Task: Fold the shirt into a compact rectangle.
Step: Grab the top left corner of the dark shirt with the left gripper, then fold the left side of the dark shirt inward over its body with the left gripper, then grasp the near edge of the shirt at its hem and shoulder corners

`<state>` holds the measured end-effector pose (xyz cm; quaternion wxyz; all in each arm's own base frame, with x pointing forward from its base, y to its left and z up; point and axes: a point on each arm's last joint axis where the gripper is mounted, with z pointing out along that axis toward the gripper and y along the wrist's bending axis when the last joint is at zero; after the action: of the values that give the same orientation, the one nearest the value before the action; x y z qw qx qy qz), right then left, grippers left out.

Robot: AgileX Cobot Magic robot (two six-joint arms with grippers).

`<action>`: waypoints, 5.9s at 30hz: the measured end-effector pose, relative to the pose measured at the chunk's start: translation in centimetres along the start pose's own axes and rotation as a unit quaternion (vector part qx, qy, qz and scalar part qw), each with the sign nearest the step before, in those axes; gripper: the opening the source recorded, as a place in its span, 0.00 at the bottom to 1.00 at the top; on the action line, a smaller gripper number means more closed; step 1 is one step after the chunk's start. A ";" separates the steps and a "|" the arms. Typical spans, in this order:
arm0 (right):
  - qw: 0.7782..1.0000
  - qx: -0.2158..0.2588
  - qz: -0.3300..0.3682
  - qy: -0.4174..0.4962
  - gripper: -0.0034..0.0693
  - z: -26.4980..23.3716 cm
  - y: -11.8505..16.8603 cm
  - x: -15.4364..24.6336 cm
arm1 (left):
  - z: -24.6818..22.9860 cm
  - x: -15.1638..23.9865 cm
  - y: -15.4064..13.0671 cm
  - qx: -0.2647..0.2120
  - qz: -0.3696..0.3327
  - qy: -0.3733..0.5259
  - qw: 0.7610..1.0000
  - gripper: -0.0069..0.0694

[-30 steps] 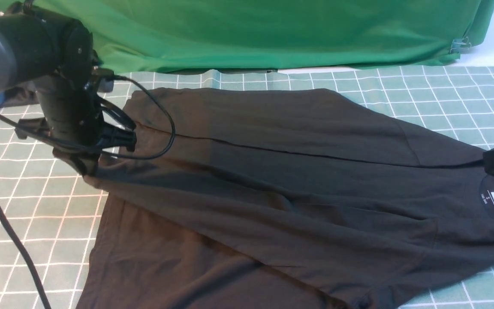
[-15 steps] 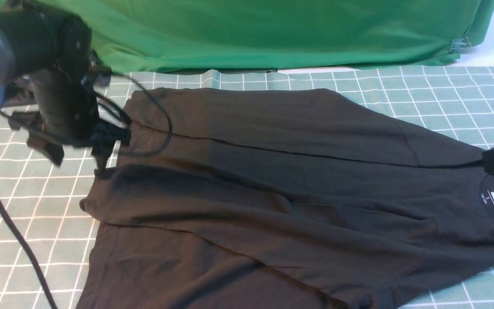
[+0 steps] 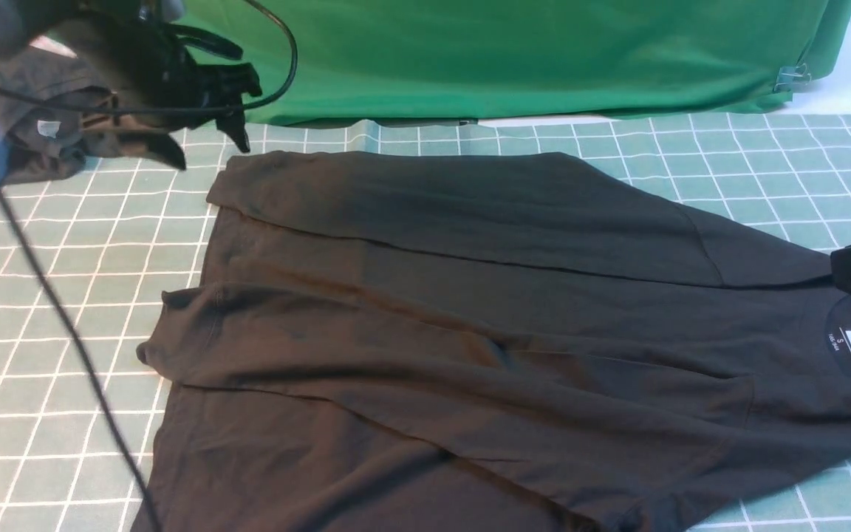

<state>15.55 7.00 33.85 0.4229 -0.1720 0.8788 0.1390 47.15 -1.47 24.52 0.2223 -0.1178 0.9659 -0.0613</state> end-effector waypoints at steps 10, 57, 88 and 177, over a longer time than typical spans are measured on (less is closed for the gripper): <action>1.000 0.000 0.000 0.000 0.12 0.0 0.0 0.0 | 7.4 -0.4 1.4 -0.050 0.049 -0.032 0.997 0.74; 1.000 -0.003 -0.012 0.025 0.16 0.0 0.1 0.5 | -5.5 0.1 0.7 -0.054 0.075 0.006 0.996 0.12; 1.000 -0.003 -0.022 0.021 0.18 0.0 0.0 0.4 | -5.6 18.2 5.1 -0.061 0.017 0.169 0.984 0.40; 0.975 -0.072 -0.037 0.207 0.41 6.2 0.4 1.5 | -4.5 30.3 4.6 -0.051 0.112 0.274 0.954 0.14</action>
<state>18.84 9.46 28.92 0.2227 -0.2593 0.9280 0.1481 17.72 -4.48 15.21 -0.0520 0.0014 0.9985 -0.0166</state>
